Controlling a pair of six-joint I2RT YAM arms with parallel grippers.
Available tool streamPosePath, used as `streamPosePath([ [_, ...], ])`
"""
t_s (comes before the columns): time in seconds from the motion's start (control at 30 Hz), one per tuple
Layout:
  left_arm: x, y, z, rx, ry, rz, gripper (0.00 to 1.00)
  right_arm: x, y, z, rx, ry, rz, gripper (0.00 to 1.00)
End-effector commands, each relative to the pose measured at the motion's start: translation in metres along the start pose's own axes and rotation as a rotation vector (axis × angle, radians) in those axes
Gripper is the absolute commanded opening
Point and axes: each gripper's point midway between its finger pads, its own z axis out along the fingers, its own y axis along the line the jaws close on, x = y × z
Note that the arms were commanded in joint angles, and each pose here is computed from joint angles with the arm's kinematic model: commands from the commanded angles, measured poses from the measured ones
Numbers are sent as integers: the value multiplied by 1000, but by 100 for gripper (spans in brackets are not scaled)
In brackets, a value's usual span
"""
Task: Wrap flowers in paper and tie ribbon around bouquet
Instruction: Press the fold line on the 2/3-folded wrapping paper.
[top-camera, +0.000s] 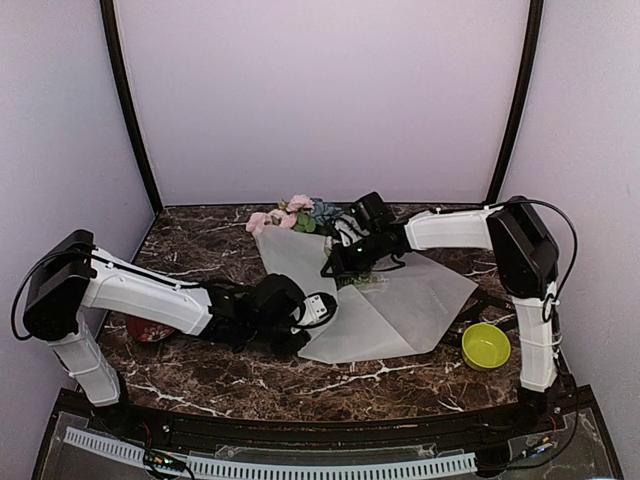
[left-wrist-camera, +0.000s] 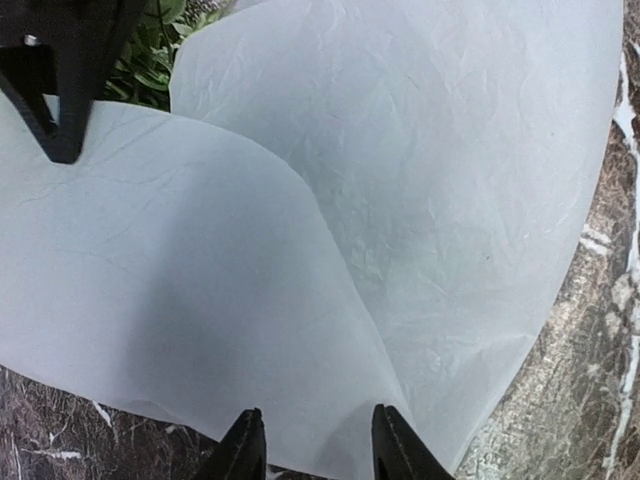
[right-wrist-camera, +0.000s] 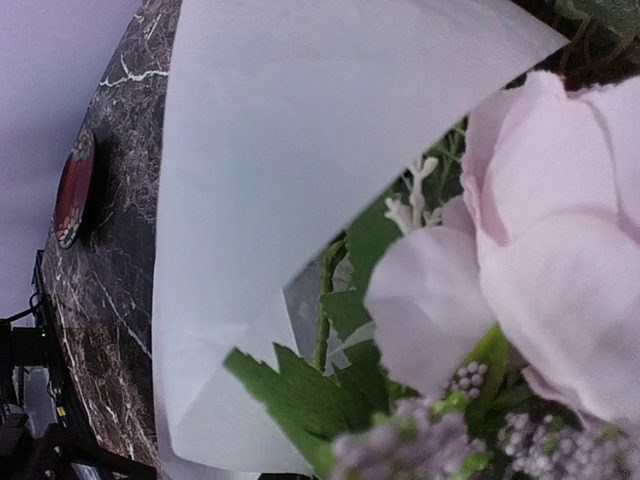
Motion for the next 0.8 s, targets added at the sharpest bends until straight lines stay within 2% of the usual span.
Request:
streamPosePath([
  [0.0,13,-1,15,-9,73,7,36,-12,16,-23,-5,-46,-15,0],
  [0.27,30,-27,21,121,98,12,35,-8,16,-28,-2,-47,-7,0],
  [0.43,32,-39,17,190,88,5,34,3,-2,-18,34,-20,11,0],
  [0.63,13,-43,-2,243,2,1,35,18,-27,3,85,29,34,0],
  [0.77,-21,-34,-28,262,-124,-12,35,22,-31,10,84,40,35,0],
])
